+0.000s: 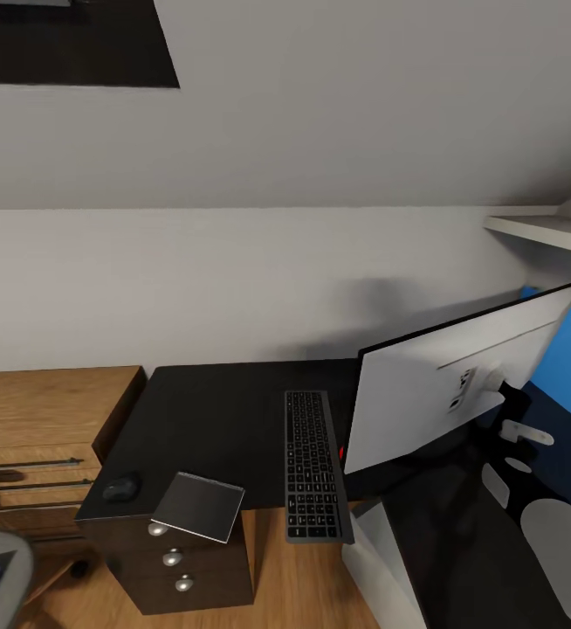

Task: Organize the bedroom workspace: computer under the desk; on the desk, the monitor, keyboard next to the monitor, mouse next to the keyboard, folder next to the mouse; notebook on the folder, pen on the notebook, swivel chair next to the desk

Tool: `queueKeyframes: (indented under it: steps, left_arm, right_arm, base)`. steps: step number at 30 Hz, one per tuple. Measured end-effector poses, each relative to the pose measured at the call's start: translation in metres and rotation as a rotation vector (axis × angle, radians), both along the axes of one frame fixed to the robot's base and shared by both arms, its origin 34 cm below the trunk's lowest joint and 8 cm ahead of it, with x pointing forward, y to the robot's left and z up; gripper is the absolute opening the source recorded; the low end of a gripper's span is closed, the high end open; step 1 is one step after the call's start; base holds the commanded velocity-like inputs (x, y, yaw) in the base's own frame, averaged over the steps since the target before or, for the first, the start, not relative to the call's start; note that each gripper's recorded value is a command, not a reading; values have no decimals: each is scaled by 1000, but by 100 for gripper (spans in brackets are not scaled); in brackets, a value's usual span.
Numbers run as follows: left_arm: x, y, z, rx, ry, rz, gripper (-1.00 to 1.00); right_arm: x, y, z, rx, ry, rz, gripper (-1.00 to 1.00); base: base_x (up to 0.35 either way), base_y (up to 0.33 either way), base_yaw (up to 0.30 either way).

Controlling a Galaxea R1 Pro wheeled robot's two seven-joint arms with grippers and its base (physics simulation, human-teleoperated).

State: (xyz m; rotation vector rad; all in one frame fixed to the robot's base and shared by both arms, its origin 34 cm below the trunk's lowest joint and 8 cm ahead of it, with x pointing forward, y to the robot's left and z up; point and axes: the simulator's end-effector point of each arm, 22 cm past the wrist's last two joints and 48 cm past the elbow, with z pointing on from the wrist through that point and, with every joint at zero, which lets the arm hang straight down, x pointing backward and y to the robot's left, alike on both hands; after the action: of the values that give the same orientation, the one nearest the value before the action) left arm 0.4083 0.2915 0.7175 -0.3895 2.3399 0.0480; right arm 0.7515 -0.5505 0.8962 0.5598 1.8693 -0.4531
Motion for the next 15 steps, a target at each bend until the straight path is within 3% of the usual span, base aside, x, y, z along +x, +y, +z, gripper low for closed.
queueKeyframes:
  steps: [15]
  left_arm:
    - [-4, 0, -4, 2, 12, -1, 100]
  right_arm:
    - [0, -1, 1, -2, -1, -1, 100]
  base:
    - [26, 0, 0]
